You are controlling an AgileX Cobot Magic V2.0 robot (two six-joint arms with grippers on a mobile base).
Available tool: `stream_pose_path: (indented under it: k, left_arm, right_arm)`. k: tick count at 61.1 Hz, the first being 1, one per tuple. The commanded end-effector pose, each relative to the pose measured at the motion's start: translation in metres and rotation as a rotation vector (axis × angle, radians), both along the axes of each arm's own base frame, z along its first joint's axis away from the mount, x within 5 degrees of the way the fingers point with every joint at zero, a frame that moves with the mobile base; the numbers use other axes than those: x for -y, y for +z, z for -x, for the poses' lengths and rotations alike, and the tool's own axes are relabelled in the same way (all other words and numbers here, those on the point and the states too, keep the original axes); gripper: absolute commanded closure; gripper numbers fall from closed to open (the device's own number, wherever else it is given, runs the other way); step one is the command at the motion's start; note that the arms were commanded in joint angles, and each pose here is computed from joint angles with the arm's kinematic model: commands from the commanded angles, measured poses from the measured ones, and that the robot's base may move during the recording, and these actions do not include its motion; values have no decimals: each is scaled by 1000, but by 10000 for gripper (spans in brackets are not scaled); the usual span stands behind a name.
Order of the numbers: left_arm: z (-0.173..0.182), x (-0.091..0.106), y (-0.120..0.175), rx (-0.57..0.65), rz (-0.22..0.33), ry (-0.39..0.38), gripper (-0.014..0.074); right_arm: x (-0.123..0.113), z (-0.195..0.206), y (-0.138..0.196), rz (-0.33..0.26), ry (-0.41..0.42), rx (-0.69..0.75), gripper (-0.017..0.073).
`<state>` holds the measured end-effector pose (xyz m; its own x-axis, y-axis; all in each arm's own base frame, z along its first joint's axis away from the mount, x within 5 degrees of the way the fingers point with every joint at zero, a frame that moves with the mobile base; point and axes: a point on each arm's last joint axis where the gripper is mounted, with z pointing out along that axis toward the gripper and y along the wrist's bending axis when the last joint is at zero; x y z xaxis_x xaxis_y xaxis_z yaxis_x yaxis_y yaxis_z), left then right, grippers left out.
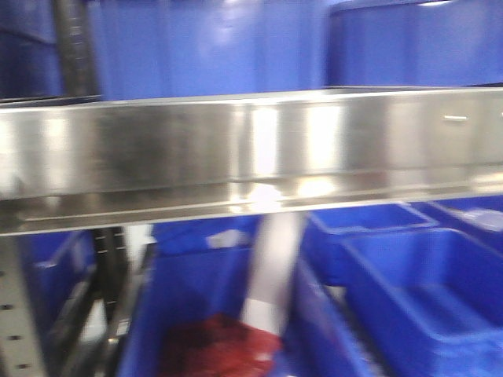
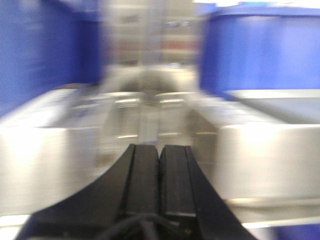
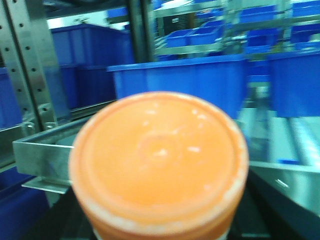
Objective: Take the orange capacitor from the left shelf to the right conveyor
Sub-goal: 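Drive the base to the conveyor table holding the capacitor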
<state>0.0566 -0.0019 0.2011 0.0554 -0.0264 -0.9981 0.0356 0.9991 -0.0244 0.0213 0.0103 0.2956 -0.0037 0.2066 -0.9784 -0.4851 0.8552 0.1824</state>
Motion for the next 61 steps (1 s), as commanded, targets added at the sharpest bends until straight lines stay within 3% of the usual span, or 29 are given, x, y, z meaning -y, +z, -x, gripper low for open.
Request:
stream_pose_path:
  k: [1, 61]
  left_arm:
    - [0, 0, 1, 76, 11, -4, 720]
    - [0, 0, 1, 76, 11, -4, 720]
  right_arm:
    - [3, 6, 17, -55, 2, 116, 505]
    - [3, 6, 17, -54, 1, 115, 505]
